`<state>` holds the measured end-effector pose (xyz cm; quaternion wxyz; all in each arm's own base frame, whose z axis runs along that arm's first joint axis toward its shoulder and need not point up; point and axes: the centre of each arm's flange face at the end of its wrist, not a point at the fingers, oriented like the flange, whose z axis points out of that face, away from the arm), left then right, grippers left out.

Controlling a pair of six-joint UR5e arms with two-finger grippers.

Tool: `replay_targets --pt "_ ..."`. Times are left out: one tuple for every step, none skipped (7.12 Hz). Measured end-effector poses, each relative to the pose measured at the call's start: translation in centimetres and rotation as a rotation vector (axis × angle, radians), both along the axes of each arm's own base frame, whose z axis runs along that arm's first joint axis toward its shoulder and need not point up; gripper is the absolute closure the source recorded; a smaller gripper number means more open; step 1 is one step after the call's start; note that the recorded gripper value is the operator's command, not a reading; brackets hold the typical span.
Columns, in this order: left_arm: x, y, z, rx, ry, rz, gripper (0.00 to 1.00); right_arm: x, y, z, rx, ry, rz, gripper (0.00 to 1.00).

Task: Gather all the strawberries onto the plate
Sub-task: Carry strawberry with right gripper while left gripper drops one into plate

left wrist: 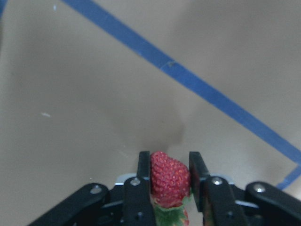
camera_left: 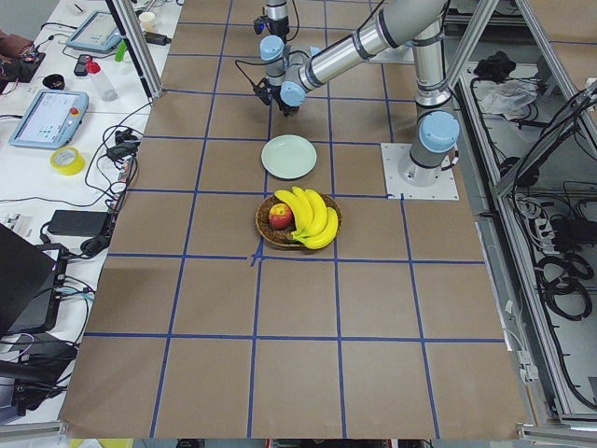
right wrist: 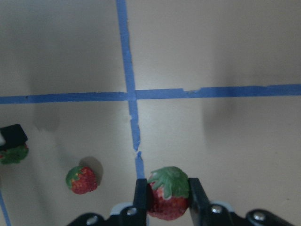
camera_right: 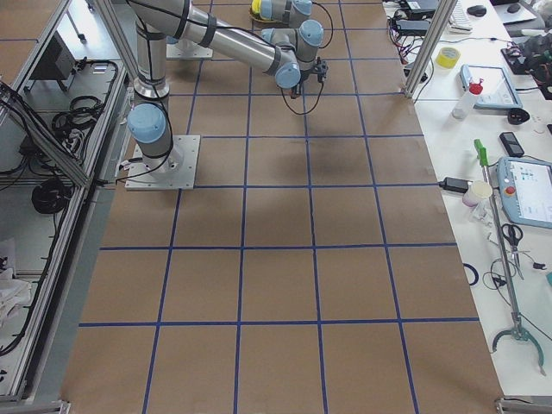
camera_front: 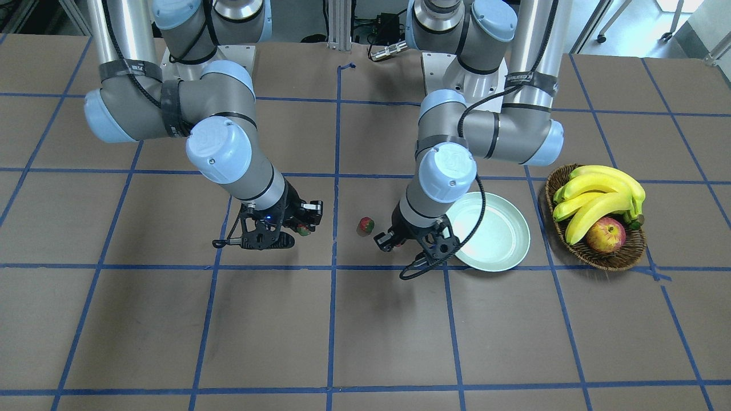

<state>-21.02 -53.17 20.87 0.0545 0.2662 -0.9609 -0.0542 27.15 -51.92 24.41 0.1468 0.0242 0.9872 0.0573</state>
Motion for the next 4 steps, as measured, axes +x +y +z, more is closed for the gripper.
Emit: replay_targets --pt "3.7 -0.6 1.4 -0.001 0.007 -0.053 1.00 2.0 0.1 -1.2 -0.011 -0.041 0.013 1.00" --pt "7.3 -0.9 2.6 -0.002 0.008 -0.129 1.00 3.9 0.0 -2.3 -0.025 -0.087 0.023 1.00" --pt "10.6 -1.0 3.4 -0.004 0.002 -0.202 1.00 5.3 0.2 -3.1 -0.039 -0.113 0.034 0.77" --pt "14.0 -0.9 3.5 -0.002 -0.006 -0.275 1.00 6.2 0.5 -3.6 -0.048 -0.121 0.046 0.01"
